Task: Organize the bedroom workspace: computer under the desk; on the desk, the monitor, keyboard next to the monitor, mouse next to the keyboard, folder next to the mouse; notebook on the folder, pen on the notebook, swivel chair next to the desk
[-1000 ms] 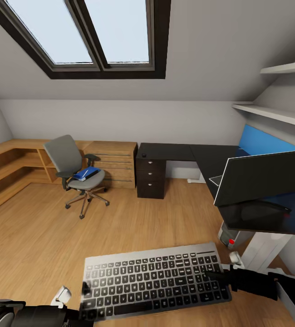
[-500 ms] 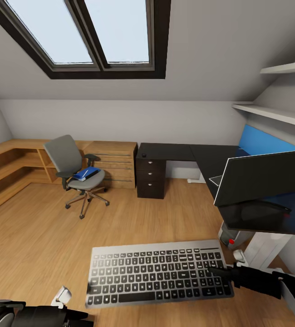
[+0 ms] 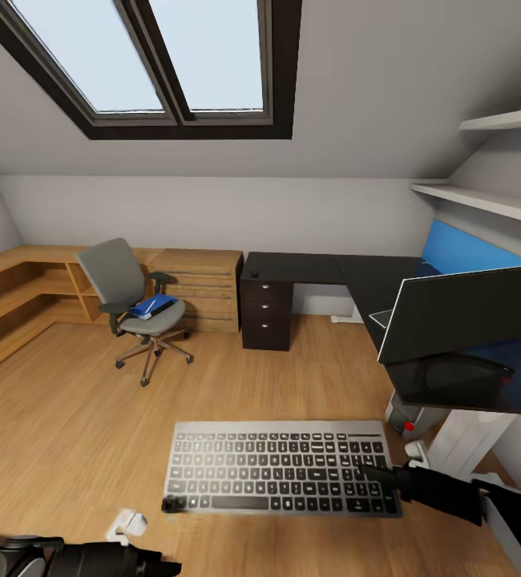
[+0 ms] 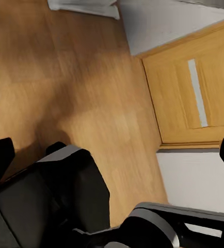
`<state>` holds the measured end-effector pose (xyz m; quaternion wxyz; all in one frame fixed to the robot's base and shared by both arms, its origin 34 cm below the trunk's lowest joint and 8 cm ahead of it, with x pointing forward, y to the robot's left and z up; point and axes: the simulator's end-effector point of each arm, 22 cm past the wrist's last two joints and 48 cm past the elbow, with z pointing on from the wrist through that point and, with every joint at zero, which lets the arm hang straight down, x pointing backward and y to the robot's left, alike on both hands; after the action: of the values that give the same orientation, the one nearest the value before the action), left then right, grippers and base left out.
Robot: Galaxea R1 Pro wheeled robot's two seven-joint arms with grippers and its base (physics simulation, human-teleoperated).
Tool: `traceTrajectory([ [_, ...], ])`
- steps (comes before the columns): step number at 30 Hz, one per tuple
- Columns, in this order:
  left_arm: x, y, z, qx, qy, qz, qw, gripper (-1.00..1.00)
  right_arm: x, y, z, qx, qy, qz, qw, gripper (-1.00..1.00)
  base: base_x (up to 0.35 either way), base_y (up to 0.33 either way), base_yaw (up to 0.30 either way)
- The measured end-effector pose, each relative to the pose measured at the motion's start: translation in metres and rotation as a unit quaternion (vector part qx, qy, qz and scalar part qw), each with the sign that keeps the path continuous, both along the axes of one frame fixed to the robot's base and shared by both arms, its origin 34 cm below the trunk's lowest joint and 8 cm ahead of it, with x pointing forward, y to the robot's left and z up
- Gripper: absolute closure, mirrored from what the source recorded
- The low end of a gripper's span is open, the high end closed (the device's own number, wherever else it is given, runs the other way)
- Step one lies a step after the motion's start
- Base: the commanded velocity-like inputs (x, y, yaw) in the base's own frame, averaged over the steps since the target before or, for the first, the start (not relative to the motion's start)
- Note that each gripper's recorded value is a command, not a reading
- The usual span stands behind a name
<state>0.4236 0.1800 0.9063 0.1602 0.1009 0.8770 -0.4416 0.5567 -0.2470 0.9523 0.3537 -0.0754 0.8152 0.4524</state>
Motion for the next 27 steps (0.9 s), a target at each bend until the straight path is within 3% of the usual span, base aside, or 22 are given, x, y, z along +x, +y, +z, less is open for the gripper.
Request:
traceTrajectory([
  [4, 0.006, -0.007, -0.013, 0.023, -0.001, 0.017, 0.9996, -1.0, 0.013, 0.0, -0.005, -0.001, -0.001, -0.038, 0.9993, 1.0, 0.0, 0.0, 0.0],
  [7, 0.011, -0.007, -0.025, 0.053, -0.002, 0.034, 0.998, -1.0, 0.022, 0.005, -0.012, -0.004, 0.004, -0.069, 0.9976, 1.0, 0.0, 0.0, 0.0],
  [14, 0.021, -0.008, -0.062, 0.13, 0.01, 0.086, 0.9877, -1.0, 0.038, -0.005, -0.038, -0.051, 0.025, -0.139, 0.9887, 1.0, 0.0, 0.0, 0.0],
  [20, 0.021, -0.006, -0.086, 0.163, 0.02, 0.117, 0.9795, -1.0, 0.04, -0.001, -0.044, -0.055, 0.033, -0.152, 0.9863, 1.0, 0.0, 0.0, 0.0],
  [25, 0.032, 0.008, -0.096, 0.183, -0.001, 0.151, 0.9715, -1.0, 0.043, 0.01, -0.044, -0.046, 0.027, -0.156, 0.9862, 1.0, 0.0, 0.0, 0.0],
  [27, 0.039, 0.018, -0.1, 0.202, -0.012, 0.17, 0.9644, -1.0, 0.046, 0.014, -0.044, -0.047, 0.021, -0.164, 0.9851, 1.0, 0.0, 0.0, 0.0],
])
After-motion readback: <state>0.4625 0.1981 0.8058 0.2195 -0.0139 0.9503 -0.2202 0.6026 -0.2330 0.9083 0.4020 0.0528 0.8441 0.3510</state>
